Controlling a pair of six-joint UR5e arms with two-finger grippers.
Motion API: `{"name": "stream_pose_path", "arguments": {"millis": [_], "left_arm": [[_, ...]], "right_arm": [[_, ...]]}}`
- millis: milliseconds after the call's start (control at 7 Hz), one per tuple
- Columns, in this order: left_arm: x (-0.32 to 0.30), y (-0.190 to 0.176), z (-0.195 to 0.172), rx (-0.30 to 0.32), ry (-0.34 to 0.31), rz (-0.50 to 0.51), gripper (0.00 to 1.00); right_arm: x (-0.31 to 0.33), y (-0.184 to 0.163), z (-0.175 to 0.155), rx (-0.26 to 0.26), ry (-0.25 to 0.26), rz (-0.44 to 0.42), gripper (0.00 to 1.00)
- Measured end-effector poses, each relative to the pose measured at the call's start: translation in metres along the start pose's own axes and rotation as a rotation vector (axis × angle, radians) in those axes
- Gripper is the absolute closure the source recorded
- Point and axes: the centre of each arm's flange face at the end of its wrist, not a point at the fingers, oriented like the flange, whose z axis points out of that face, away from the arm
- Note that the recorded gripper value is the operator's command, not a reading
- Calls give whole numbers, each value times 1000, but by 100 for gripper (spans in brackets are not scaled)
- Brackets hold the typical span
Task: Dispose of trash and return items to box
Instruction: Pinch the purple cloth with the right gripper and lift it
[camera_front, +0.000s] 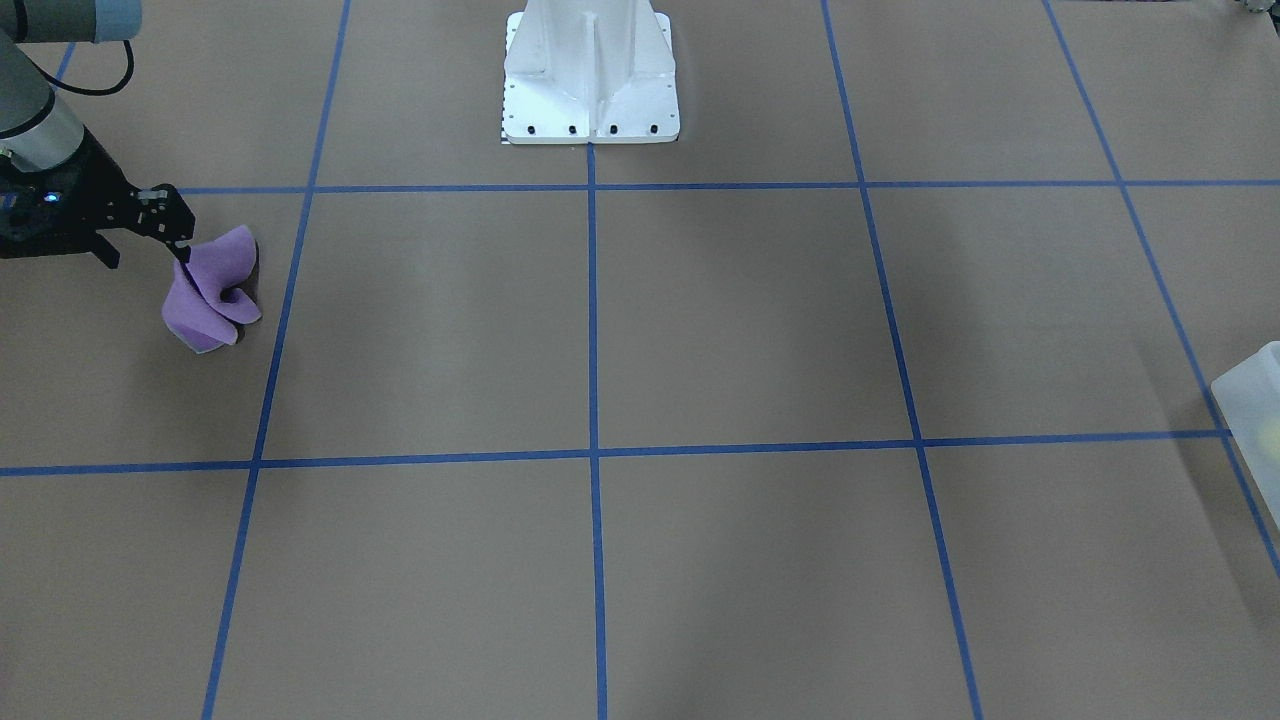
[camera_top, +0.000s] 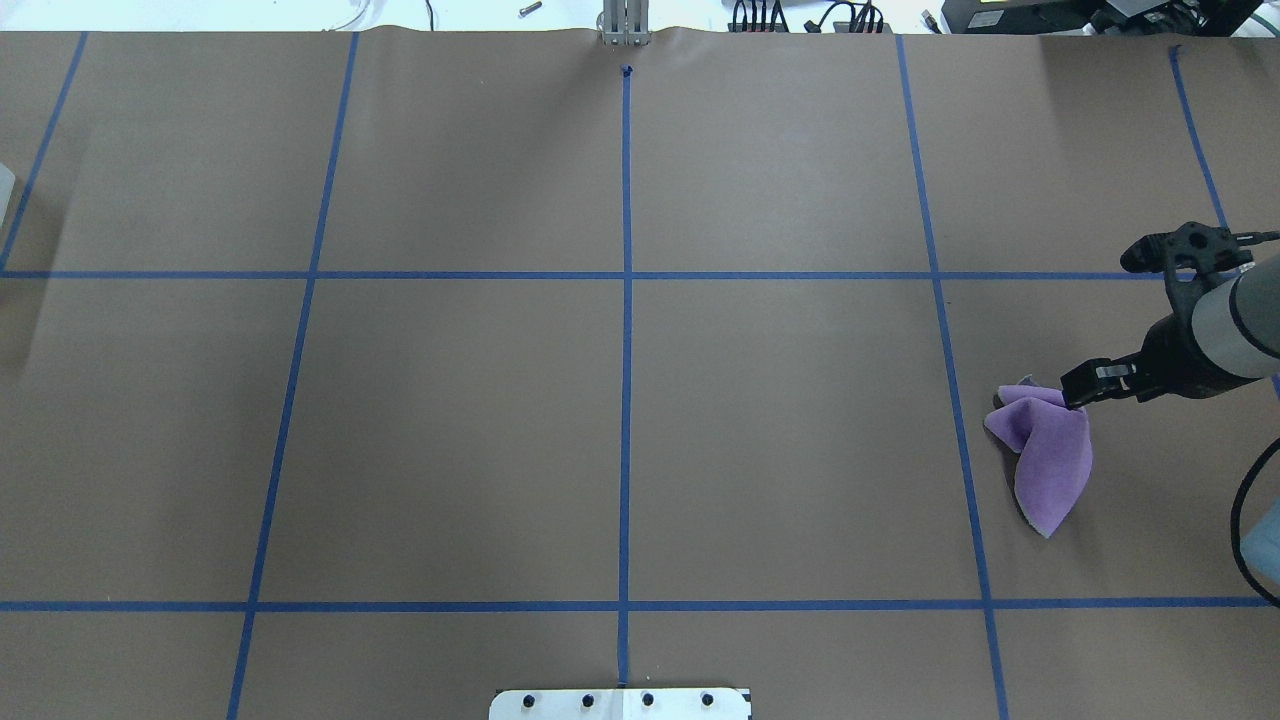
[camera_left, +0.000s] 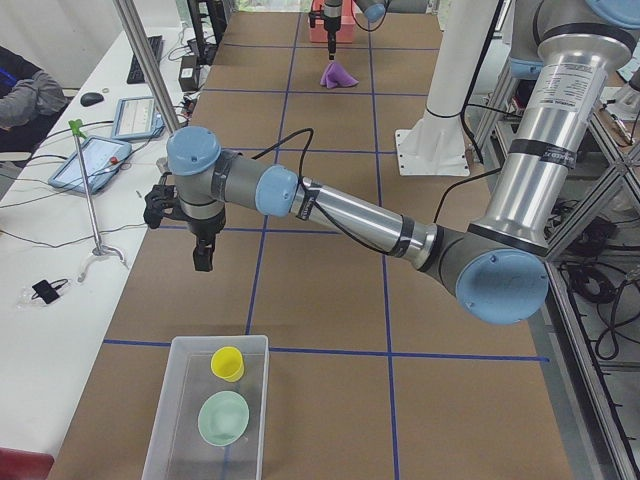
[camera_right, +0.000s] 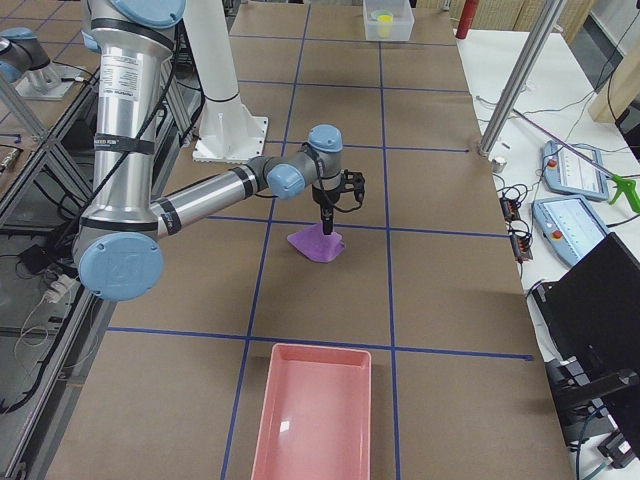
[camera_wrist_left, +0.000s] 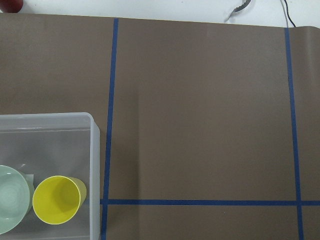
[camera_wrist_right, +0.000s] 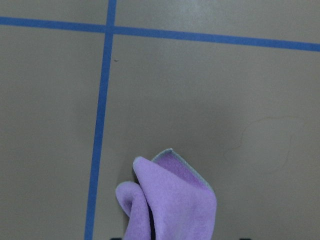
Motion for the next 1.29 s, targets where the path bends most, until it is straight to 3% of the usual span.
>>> {"name": "stream_pose_path", "arguments": {"millis": [143,286,429,571,1000,1286], "left_arm": [[1,0,1,-1,0,2,1],[1,0,1,-2,0,2,1],[1,0,2,-3,0,3,1],[2,0,3,-4,0,3,1],[2,0,3,-5,0,5,1],[1,2,4,-7,0,6,1]], "right_arm": [[-9,7,10,-5,18,-3,32],[-16,11,17,-3,35,-8,51],[-18,14,21,-2,44,-10,83],[-18,15,22,-3,49,-9,100],[-21,16,16,4,41,-8,100],[-7,3,-24,28,27,25,100]]}}
